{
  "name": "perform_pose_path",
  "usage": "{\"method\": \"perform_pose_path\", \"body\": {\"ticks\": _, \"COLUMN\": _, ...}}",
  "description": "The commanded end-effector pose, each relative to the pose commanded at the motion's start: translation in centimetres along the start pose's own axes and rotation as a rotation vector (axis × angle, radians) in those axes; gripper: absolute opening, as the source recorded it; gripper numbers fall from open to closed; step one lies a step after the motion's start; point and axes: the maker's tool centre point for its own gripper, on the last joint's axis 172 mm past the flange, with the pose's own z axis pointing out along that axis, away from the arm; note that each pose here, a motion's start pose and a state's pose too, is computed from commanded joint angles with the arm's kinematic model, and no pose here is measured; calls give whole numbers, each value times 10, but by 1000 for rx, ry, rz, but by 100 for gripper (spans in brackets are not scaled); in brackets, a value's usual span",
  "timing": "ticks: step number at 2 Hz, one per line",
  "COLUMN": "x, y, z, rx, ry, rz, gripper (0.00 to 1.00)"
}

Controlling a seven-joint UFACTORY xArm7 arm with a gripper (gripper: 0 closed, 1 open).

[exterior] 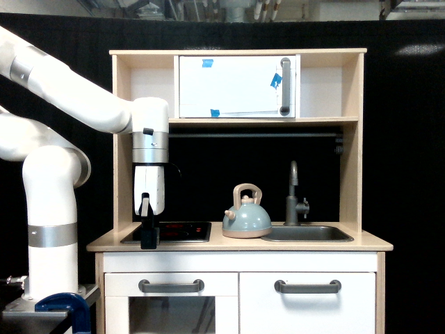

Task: Place the teapot on the stove

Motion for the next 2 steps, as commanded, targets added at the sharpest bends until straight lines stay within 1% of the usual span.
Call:
{"method": "perform_pose_path", "body": {"ticks": 1, "x": 3, "y": -5, "z": -4, "rx": 9, "ry": 35, "rz": -53, "gripper": 100}}
{"method": "perform_pose_path", "body": {"ticks": 2, "x": 38, "y": -5, "z": -15, "rx": 16, "ry": 85, "rz": -288, "gripper": 100}}
